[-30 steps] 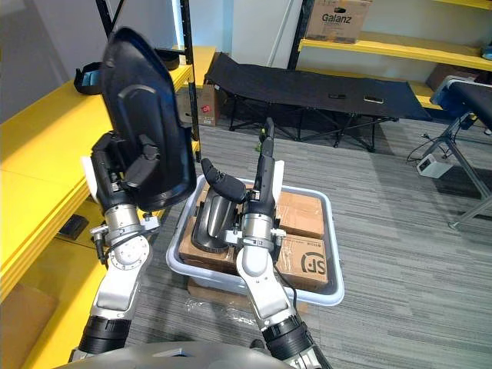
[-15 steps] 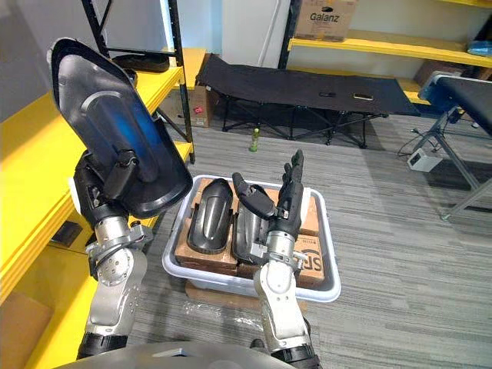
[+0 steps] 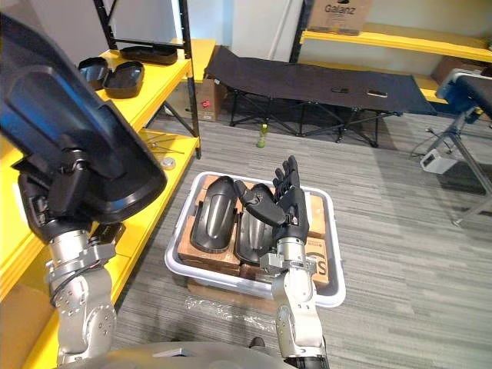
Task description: Walk over and take three plastic housings, then place them on the shelf
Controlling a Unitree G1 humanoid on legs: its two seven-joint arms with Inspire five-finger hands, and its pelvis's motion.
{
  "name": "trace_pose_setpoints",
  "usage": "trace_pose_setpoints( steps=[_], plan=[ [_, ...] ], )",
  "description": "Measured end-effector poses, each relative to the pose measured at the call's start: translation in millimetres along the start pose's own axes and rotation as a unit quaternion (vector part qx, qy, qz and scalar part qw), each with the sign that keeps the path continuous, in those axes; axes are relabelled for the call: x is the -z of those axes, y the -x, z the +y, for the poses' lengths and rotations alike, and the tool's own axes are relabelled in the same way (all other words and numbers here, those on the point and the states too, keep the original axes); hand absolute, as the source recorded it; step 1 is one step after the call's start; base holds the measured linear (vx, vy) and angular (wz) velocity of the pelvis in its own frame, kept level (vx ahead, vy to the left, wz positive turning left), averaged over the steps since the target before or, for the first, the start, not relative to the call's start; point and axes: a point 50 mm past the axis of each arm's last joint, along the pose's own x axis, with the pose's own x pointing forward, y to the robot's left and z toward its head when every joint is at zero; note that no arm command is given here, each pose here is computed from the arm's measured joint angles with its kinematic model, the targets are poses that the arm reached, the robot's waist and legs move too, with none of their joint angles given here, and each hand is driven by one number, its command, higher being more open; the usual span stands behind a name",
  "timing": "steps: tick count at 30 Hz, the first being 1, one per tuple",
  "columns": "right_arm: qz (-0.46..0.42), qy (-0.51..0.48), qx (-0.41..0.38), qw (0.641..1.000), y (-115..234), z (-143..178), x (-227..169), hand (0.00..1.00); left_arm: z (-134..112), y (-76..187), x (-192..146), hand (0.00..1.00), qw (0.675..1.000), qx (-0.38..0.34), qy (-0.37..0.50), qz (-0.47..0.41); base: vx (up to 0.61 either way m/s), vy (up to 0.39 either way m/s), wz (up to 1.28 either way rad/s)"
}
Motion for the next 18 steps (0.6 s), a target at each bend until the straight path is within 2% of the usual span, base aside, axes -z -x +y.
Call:
trace_pose_setpoints(
  steps=[3, 7, 14, 18],
  plan=[
    [0.018, -0.017, -0.013, 1.000, -7.3, 4.2, 8.0, 1.00, 7.0, 1.2, -8.3, 0.00, 1.000, -0.014, -0.012, -0.014, -0.01, -0.013, 0.50],
    [0.038, -0.012, -0.056, 0.998, -15.6, 25.3, 17.6, 1.00, 21.2, 8.6, -23.5, 0.00, 0.999, -0.025, -0.038, -0.028, -0.02, -0.010, 0.47],
    [0.017, -0.014, -0.095, 0.995, -28.4, 44.7, 8.8, 1.00, 46.8, 15.2, -35.8, 0.00, 0.996, -0.041, -0.071, -0.033, -0.02, 0.004, 0.34],
    [0.004, 0.050, -0.105, 0.993, -30.9, 45.3, 6.3, 1.00, 44.2, 14.9, -36.2, 0.00, 0.996, -0.004, -0.080, -0.033, 0.00, 0.008, 0.02]
  ],
)
